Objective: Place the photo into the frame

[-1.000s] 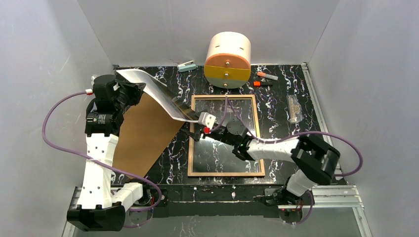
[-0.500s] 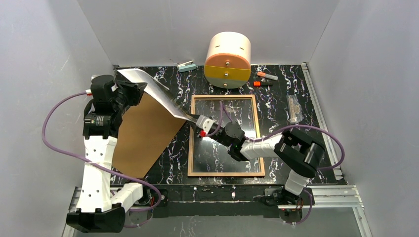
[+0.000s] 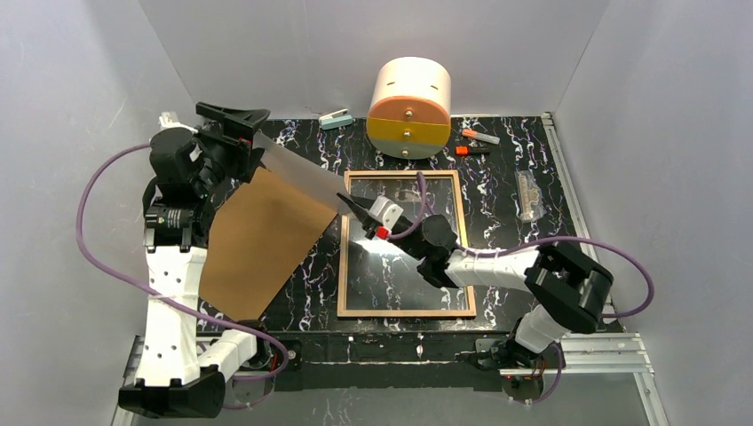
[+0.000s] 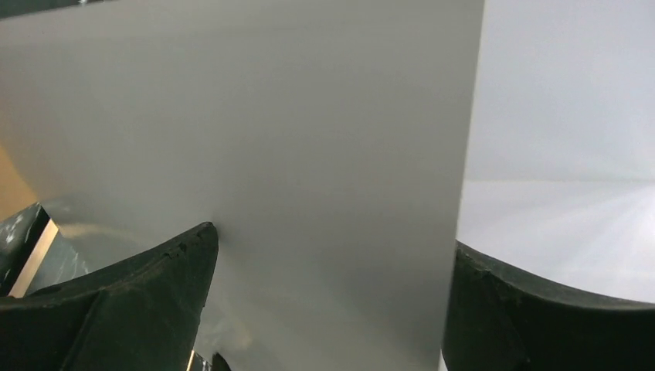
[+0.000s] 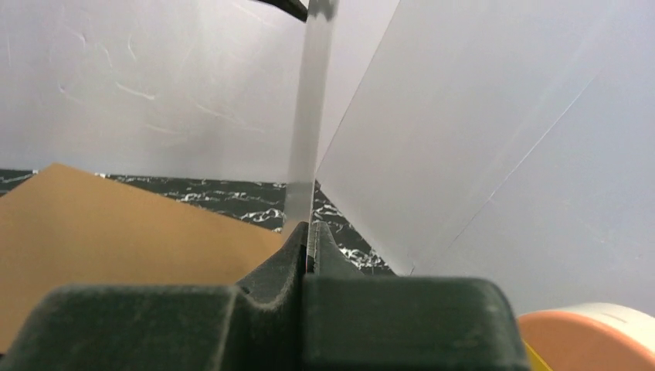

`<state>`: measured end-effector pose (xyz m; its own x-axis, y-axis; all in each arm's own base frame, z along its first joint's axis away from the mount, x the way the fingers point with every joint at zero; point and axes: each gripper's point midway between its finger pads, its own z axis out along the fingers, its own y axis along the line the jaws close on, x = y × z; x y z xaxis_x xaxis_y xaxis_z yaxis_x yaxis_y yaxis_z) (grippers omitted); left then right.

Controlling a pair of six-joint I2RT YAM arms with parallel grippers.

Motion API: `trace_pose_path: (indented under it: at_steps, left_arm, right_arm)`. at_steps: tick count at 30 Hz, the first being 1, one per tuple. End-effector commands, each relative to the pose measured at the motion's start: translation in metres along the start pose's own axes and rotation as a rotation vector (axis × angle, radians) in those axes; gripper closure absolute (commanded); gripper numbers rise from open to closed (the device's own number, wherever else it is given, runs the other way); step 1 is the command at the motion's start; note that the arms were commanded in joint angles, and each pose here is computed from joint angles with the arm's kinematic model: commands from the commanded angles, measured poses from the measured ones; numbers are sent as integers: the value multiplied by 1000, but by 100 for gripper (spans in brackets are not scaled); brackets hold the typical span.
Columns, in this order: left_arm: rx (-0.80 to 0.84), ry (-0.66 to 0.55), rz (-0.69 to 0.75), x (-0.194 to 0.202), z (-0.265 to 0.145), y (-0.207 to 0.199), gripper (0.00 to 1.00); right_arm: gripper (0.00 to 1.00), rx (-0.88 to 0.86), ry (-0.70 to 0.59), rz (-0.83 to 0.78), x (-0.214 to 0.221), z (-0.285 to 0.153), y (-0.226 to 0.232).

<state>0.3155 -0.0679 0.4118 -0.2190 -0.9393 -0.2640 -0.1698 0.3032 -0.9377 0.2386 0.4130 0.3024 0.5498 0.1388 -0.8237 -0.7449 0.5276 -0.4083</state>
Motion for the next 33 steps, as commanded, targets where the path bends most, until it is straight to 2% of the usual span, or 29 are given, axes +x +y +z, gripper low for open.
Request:
trace_pose_path:
  at_steps: [1,6,8,11,16,20,26,30,33]
  left_arm:
    - [177,91,162,9,-3,-44,2]
    - [283,97,298,12,-19,-68,1]
    - [322,110,346,15,-28,-77,2]
    - [401,146,401,22,-41,-93,2]
    - [475,137,453,23,-60,-113,2]
    - [504,132,474,22,-66,-124,2]
    - [469,159,481,27,-56,-106,2]
    - [403,186,487,31,-44,-80,2]
    - [339,185,528,30,-40,-64,2]
  right_arm:
    - [99,58,-91,25,-48,4,-24]
    - [99,57,-50,9,-55,4,-35]
    - [99,29,30,-70,-49,5,-40]
    - [99,55,120,-133,-45,6,-69]
    - [99,82,130,-194,-64,-1,-110]
    - [99,90,202,-192,-78,-8,-134]
    - [99,109,276,-54,-101,-17,-153]
    - [99,181,304,197,-121,-15,-160]
    - [99,226,404,372,-114,-18,-158]
